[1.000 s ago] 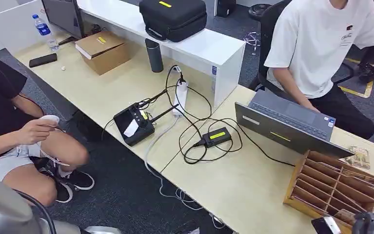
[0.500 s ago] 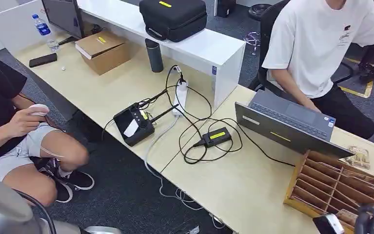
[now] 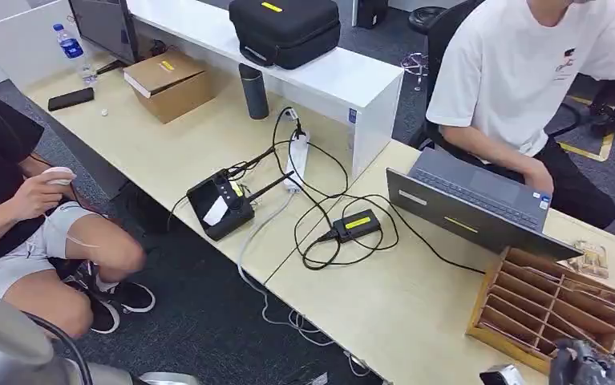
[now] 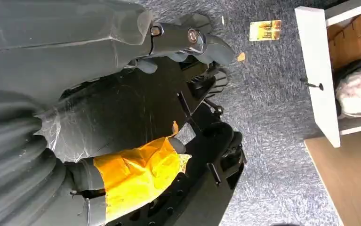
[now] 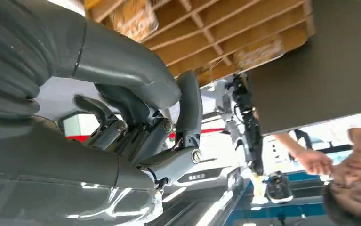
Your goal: Pass the card to the sensor for recognition and then transmit it.
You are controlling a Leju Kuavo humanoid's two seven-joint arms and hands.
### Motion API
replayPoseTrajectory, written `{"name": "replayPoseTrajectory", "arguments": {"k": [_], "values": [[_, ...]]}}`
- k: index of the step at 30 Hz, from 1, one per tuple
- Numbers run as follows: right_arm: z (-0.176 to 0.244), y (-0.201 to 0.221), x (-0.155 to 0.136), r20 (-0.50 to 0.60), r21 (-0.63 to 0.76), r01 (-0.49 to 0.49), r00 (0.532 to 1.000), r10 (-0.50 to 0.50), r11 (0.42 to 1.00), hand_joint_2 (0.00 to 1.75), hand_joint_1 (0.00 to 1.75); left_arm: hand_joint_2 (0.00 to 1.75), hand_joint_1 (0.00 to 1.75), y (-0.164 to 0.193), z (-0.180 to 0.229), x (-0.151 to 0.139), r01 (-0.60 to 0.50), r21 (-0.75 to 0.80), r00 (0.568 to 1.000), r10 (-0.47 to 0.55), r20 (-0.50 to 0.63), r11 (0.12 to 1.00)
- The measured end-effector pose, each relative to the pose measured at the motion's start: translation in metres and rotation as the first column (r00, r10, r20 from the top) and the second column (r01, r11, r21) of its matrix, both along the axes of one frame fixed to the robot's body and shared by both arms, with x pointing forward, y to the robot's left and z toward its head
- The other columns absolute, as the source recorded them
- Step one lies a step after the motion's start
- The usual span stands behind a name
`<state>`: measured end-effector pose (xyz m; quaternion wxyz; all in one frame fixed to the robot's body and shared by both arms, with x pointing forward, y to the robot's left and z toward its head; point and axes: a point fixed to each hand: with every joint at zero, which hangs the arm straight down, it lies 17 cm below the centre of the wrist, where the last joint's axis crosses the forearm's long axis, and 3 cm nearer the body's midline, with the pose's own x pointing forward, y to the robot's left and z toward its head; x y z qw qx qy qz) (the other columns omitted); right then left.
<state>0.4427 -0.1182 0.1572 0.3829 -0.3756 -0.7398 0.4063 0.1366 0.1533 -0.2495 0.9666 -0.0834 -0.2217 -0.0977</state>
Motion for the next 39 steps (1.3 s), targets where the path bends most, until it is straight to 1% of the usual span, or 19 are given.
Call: {"name": "replayPoseTrajectory", "arguments": {"k": [8, 14, 19, 26, 32, 39], "values": [[-0.011, 0.023, -0.018, -0.021, 0.002, -0.056, 0.998, 0.056, 0.998, 1.75, 0.0, 1.75, 0.0, -0.001, 0.002, 0.003, 0.007, -0.007, 1.0, -0.007, 0.024, 1.0], [-0.02, 0.03, -0.02, -0.047, -0.002, -0.064, 0.997, 0.063, 0.998, 1.75, 0.0, 1.75, 0.0, 0.0, 0.001, 0.001, 0.013, 0.002, 1.0, -0.013, 0.011, 1.0], [-0.034, 0.035, -0.016, -0.092, -0.003, -0.063, 0.994, 0.063, 0.998, 1.75, 0.0, 1.75, 0.0, 0.0, 0.0, 0.0, 0.022, 0.007, 1.0, -0.022, 0.0, 1.0], [-0.05, 0.034, 0.0, -0.142, -0.014, -0.037, 0.989, 0.034, 0.999, 1.75, 0.0, 1.75, 0.0, -0.001, -0.001, 0.0, 0.034, 0.009, 0.999, -0.033, -0.011, 0.999], [-0.059, 0.031, 0.014, -0.168, -0.036, -0.017, 0.986, 0.01, 0.999, 1.75, 0.0, 1.75, 0.0, -0.002, 0.0, 0.001, 0.036, 0.005, 0.999, -0.036, -0.009, 0.999], [-0.066, 0.032, 0.019, -0.189, -0.044, -0.012, 0.982, 0.004, 0.999, 1.75, 0.0, 1.75, 0.0, -0.003, 0.0, 0.002, 0.037, 0.003, 0.999, -0.037, -0.009, 0.999]]}}
